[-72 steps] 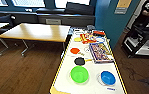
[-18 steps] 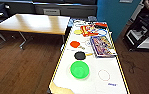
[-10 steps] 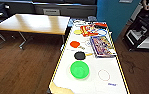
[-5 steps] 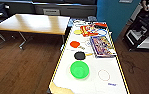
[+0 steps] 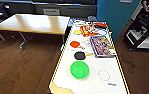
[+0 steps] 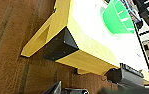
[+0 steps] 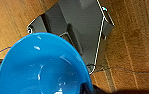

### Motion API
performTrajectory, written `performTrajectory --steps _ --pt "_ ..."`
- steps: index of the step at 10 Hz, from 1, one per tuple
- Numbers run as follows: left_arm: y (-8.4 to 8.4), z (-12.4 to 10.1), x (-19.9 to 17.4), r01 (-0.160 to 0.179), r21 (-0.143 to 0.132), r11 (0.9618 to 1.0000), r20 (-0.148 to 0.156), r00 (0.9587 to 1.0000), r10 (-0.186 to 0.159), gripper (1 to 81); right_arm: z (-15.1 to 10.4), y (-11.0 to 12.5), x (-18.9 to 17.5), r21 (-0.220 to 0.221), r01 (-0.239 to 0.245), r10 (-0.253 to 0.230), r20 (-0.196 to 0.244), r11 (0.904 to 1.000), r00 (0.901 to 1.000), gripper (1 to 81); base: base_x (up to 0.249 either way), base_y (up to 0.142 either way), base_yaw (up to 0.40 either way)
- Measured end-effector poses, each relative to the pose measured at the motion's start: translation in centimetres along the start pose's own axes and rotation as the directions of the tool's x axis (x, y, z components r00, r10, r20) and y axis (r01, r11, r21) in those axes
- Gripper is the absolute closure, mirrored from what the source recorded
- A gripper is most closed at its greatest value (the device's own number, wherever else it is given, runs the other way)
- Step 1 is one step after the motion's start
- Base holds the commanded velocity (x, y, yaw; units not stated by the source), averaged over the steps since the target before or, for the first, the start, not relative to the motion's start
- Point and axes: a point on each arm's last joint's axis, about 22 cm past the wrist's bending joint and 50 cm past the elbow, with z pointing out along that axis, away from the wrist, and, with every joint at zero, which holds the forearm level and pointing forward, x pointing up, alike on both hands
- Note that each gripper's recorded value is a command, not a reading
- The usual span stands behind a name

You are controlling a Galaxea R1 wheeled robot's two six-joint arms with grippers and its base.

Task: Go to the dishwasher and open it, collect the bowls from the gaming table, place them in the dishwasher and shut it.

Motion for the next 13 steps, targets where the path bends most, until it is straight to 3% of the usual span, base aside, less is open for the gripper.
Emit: performTrajectory --steps 3,6,7,8,9,11,12,13 --pt "2.4 1.1 7.0 -0.068 -0.037 0.9970 -0.004 0.9977 0.068 1.0 0.9 -1.1 0.7 0.021 0.013 -0.012 -0.012 0.9997 0.9998 81.1 0.000 0.000 0.000" --pt "4.8 2.0 11.1 -0.090 -0.070 0.9934 0.029 0.9953 0.092 1.0 0.9 -1.1 1.1 0.019 0.018 -0.017 -0.015 0.9997 0.9997 81.1 0.000 0.000 0.000" --pt "5.3 2.5 11.9 -0.041 -0.076 0.9962 0.048 0.9978 0.045 1.0 1.0 -1.2 1.5 0.021 0.021 -0.020 -0.020 0.9996 0.9996 81.1 0.000 0.000 0.000" --pt "4.8 2.7 13.0 0.046 -0.061 0.9971 0.047 0.9980 -0.043 1.0 1.1 -1.3 1.6 0.023 0.022 -0.021 -0.020 0.9995 0.9996 81.1 0.000 0.000 0.000" --pt "4.4 3.0 14.7 0.100 -0.051 0.9937 0.034 0.9946 -0.098 1.0 1.2 -1.4 1.6 0.025 0.023 -0.022 -0.020 0.9994 0.9996 81.1 0.000 0.000 0.000" --pt "4.8 4.3 20.1 0.109 -0.058 0.9923 -0.026 0.9935 -0.111 1.0 1.3 -1.7 2.3 0.029 0.027 -0.026 -0.027 0.9992 0.9993 81.1 0.000 0.000 0.000" --pt "4.3 4.6 21.4 0.114 -0.046 0.9924 -0.036 0.9927 -0.115 1.0 1.3 -1.8 2.3 0.030 0.027 -0.027 -0.028 0.9992 0.9993 81.1 0.000 0.000 0.000" --pt "2.8 5.0 21.9 0.142 -0.016 0.9898 -0.031 0.9894 -0.142 1.0 1.3 -1.8 2.3 0.030 0.027 -0.027 -0.027 0.9992 0.9993 81.1 0.000 0.000 0.000"
